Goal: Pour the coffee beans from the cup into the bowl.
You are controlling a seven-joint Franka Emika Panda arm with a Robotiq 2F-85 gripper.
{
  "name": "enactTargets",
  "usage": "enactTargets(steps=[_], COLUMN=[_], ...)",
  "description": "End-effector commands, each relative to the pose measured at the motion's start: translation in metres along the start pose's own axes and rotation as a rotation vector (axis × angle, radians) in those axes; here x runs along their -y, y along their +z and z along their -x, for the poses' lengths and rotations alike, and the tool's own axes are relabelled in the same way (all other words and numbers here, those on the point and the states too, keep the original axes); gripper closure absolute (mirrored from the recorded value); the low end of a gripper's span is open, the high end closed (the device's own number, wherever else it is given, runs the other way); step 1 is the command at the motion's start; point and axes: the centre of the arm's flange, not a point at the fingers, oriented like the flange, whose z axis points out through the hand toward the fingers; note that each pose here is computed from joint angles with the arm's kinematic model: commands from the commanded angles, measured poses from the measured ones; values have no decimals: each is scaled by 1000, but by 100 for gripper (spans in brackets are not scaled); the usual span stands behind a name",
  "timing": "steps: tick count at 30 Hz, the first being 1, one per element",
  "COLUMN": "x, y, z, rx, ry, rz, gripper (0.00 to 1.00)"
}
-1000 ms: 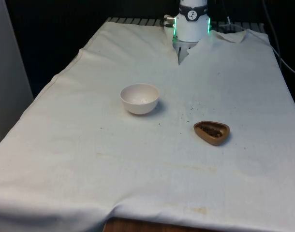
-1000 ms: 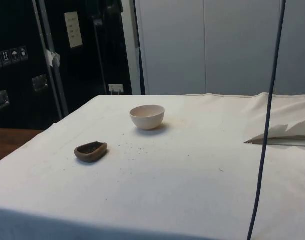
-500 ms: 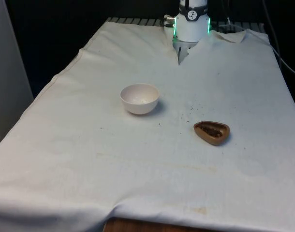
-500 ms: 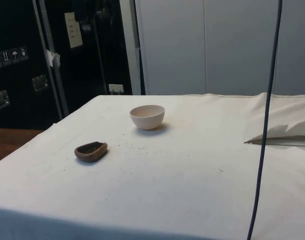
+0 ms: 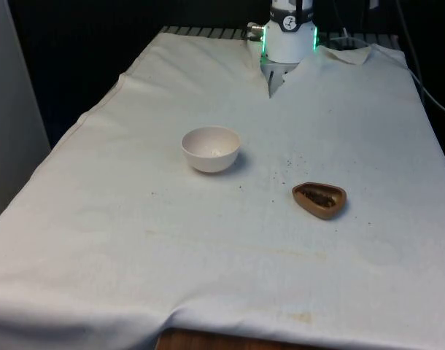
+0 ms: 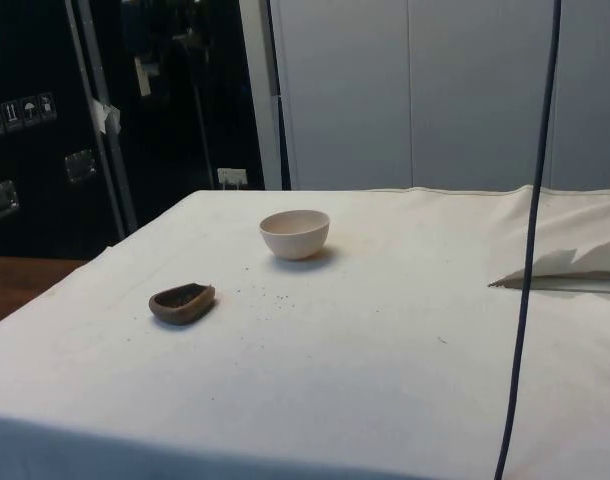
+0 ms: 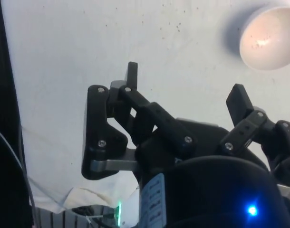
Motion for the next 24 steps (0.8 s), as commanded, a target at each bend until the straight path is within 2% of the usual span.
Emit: enactTargets(steps=[1,5,9,10,12,18,19,21,24], x=[4,12,18,16,22,32,29,37,41], y=[2,9,18,17,25,37,35,43,49], z=[-2,-6,-8,-7,-10,-14,-11,-16,-18], rx=[-8,-21,-24,-22,-27,-33,-29,-38,-43], ry=[8,21,27,23,33,41,36,46,52], rz=[3,4,13,7,26,52,44,64,73], gripper=[0,0,0,0,0,0,0,0,0])
